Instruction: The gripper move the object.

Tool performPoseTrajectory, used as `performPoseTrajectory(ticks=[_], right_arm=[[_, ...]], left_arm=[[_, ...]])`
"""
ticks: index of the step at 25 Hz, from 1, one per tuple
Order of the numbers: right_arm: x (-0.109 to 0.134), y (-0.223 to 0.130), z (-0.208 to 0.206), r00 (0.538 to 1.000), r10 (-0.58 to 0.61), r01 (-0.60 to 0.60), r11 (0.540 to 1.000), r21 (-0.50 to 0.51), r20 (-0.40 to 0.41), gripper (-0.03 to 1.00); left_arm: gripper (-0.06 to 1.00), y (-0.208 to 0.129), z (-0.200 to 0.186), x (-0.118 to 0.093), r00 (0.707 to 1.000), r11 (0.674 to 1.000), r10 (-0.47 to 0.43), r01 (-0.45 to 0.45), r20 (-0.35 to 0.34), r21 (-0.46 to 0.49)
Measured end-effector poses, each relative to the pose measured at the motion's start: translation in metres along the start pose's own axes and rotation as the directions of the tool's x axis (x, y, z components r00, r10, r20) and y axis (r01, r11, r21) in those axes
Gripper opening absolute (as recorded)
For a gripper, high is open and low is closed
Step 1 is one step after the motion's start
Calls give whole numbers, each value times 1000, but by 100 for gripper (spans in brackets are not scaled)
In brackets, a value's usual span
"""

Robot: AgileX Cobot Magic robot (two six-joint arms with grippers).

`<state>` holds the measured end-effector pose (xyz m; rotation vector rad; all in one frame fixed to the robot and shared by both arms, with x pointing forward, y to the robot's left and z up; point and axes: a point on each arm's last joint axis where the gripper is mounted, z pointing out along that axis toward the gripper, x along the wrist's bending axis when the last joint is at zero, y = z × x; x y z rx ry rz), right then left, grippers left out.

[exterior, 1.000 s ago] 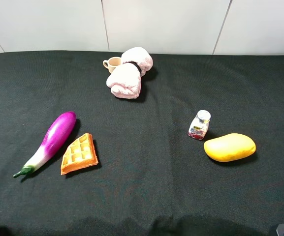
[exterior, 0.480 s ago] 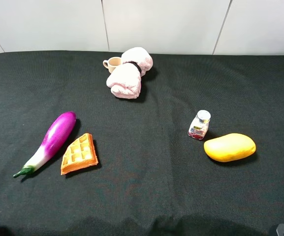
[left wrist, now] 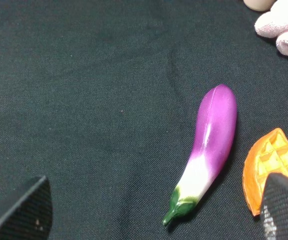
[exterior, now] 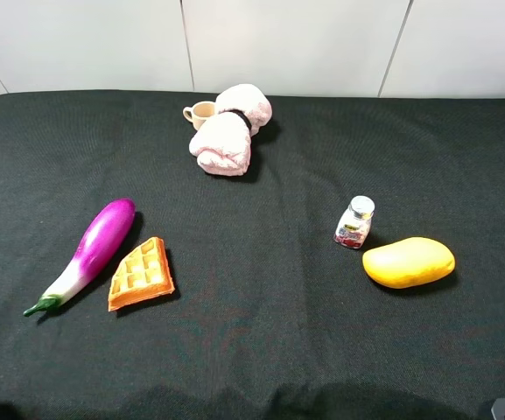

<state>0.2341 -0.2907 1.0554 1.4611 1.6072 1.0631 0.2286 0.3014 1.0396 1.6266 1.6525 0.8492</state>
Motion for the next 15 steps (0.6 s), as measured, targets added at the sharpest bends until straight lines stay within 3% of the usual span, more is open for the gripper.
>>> performPoseTrajectory(ticks=[15], right_arm=[[0, 0, 0, 1000, 0, 0, 1000, 0, 0, 69]], left_arm=[[87, 0, 0, 0, 1000, 1000, 0, 0, 0, 0]])
